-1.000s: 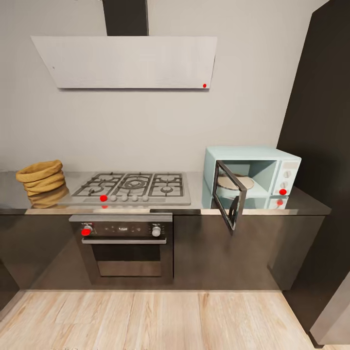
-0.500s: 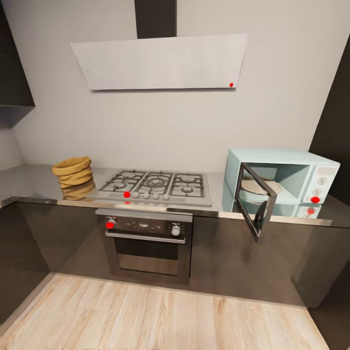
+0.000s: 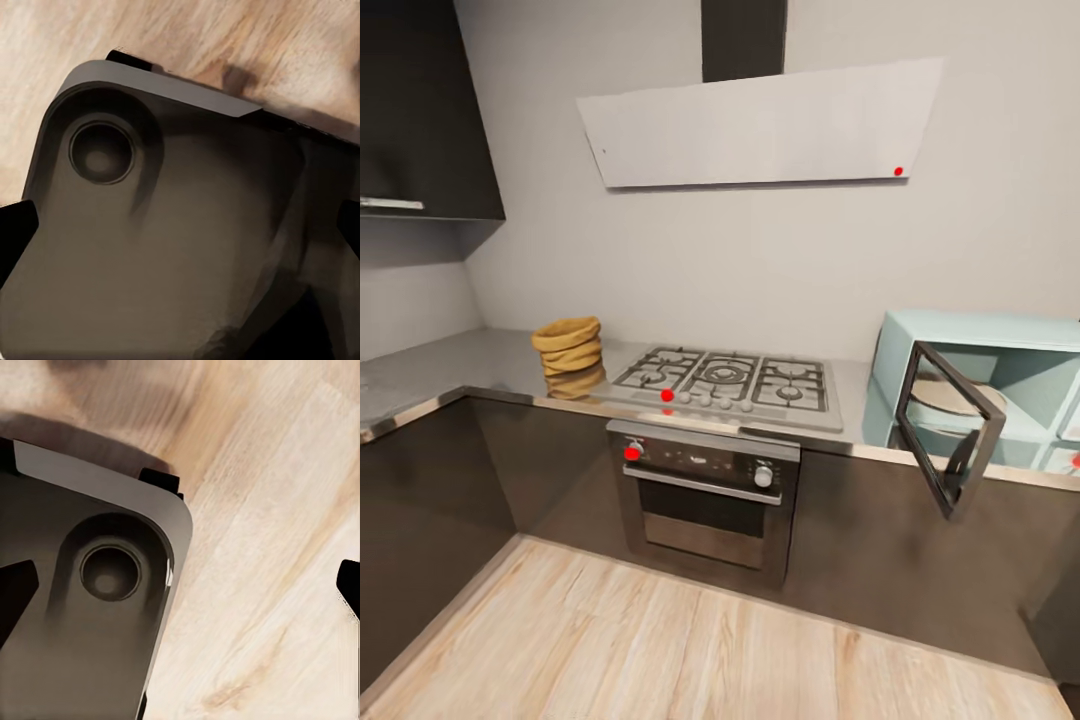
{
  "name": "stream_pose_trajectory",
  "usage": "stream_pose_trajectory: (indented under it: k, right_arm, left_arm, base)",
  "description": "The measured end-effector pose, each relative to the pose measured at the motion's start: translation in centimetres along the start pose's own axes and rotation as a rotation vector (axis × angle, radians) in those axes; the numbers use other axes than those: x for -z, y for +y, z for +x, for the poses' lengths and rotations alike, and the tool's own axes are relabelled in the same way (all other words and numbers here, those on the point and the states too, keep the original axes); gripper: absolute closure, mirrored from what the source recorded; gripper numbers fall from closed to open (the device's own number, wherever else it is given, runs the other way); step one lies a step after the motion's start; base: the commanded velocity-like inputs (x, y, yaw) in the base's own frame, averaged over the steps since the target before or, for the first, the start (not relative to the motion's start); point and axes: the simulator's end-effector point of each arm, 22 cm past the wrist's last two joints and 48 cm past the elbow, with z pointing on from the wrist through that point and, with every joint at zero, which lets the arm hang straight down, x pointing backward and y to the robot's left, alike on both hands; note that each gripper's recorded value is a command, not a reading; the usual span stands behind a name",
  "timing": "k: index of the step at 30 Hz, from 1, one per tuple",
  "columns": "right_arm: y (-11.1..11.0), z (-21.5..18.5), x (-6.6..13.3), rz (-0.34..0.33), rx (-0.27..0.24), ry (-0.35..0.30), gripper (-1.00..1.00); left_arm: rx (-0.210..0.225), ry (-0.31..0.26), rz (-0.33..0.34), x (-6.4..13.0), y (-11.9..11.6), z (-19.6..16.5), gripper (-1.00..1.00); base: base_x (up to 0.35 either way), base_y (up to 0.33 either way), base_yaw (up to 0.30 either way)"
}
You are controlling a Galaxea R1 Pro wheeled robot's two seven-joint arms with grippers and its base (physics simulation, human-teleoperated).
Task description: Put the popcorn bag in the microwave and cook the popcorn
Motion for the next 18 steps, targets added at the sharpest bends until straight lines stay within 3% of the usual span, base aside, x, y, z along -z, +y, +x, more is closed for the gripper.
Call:
stream_pose_trajectory:
  k: [18]
  right_arm:
    - [-0.1, 0.02, 0.01, 0.002, -0.001, 0.0, -1.0]
  left_arm:
    - [-0.003, 0.001, 0.002, 0.0, -0.13, 0.05, -1.0]
  base:
    - [0.0, 0.0, 0.282]
